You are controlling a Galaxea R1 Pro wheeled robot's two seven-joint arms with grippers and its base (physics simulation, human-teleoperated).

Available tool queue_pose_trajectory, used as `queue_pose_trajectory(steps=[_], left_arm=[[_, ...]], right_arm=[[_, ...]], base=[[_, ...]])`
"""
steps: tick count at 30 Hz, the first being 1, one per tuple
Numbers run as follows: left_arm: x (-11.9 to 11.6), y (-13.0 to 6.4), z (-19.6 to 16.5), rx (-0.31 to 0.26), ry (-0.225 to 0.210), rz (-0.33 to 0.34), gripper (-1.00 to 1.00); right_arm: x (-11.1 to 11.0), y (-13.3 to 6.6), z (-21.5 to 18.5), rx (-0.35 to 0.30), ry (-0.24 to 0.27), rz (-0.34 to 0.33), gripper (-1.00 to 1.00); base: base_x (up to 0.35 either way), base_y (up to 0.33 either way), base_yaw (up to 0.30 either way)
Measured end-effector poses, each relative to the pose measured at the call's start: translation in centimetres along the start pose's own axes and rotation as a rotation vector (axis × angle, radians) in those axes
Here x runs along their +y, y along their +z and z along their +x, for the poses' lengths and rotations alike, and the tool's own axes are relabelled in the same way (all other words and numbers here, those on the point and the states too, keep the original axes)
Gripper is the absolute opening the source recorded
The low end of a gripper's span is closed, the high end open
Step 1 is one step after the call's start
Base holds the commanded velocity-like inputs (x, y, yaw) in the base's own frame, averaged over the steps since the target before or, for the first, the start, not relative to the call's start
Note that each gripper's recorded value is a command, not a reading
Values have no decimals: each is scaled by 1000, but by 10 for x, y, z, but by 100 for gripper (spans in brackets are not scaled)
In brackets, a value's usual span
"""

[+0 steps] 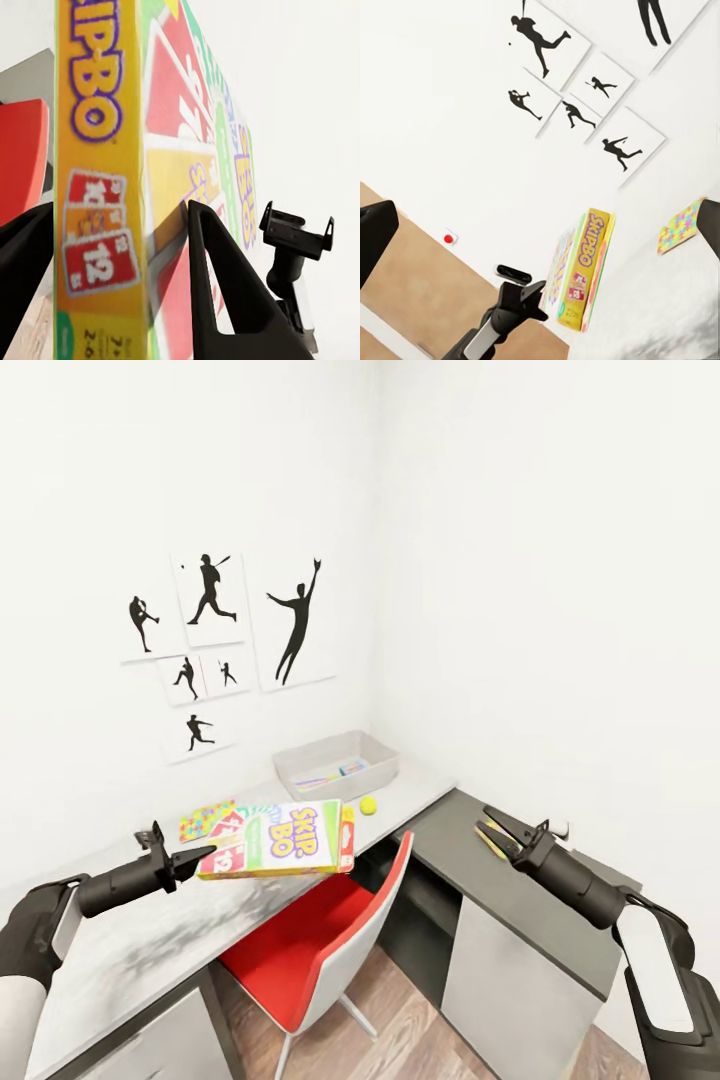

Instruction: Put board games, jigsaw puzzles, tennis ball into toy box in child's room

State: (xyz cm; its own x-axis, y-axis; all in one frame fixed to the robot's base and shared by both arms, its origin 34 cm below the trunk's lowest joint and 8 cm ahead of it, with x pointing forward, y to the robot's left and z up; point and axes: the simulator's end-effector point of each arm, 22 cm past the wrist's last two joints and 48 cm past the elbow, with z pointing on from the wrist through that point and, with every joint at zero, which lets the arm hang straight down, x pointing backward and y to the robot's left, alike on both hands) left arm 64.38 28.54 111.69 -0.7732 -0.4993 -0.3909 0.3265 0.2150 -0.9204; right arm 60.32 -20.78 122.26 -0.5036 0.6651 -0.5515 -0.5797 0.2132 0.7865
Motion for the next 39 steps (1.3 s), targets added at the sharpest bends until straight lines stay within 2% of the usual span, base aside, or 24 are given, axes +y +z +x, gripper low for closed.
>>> queue_pose_trajectory(steps=[8, 14, 29, 39], left_arm=[[3, -4, -5, -23, -1, -13, -100], [2, -5, -6, -26, 0, -14, -100], [2, -5, -6, -28, 0, -15, -100], [1, -11, -13, -61, -2, -4, -100]], right_arm=[[1, 0, -1, -2, -3, -1, 100], [4, 1, -1, -2, -9, -6, 100], [6, 1, -1, 0, -13, -9, 100], [6, 1, -2, 0, -15, -10, 100]], base=[[95, -188, 6], [98, -29, 143], [96, -69, 19], [137, -194, 242]])
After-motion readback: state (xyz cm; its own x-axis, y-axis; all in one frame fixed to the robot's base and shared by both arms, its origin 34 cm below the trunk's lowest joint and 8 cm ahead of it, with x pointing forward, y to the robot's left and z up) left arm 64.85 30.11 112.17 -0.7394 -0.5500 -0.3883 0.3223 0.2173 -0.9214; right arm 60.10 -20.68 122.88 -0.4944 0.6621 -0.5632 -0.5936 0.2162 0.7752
